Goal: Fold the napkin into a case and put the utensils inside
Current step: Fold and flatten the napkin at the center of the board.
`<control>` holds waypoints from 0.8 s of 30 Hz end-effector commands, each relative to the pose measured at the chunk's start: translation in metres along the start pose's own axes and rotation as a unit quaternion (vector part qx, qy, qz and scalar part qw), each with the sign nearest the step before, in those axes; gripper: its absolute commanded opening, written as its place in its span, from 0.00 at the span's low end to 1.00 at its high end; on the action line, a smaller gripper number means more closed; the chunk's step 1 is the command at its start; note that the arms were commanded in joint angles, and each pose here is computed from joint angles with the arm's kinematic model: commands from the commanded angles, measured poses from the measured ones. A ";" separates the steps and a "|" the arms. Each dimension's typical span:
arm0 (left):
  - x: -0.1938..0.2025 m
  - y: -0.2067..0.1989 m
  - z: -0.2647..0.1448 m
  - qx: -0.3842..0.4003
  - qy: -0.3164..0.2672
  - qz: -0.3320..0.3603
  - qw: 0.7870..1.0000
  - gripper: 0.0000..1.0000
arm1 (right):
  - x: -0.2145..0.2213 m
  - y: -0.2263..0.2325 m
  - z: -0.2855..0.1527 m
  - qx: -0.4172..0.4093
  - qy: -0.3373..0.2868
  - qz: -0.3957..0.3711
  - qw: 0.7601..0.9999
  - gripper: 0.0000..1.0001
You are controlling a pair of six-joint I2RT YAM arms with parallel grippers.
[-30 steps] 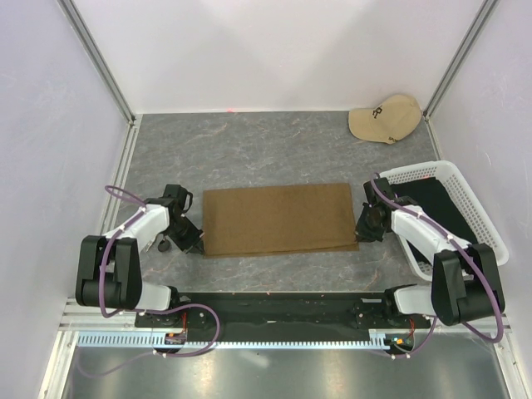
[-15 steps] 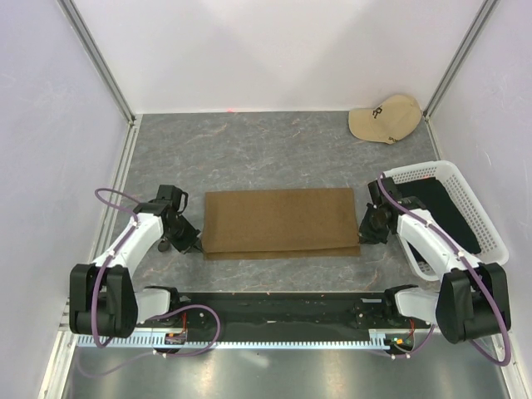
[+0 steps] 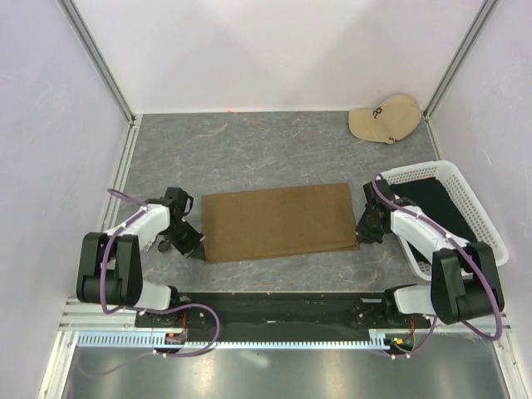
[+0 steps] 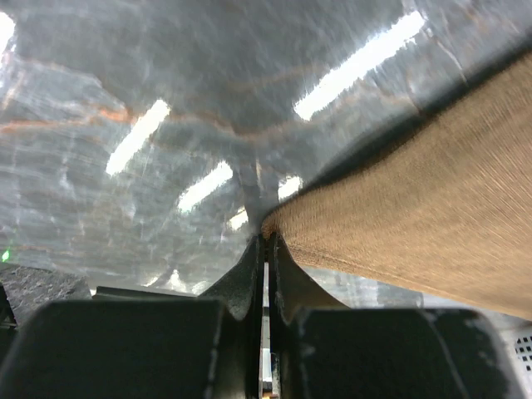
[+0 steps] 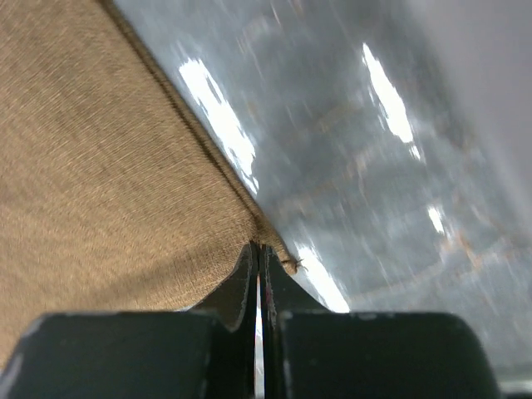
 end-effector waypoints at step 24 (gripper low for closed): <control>-0.019 -0.025 -0.027 0.043 -0.054 0.006 0.998 0.02 | -0.044 0.004 0.013 0.047 -0.026 -0.054 0.997 0.00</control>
Point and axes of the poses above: each gripper's point midway between its finger pads, its own z axis out along the fingers, its own y axis along the line the jaws close on, x = y × z, the point moved 4 cm from there along -z, back along the fingers, and after that the axes turned 10 degrees about -z, right-handed, at the moved point
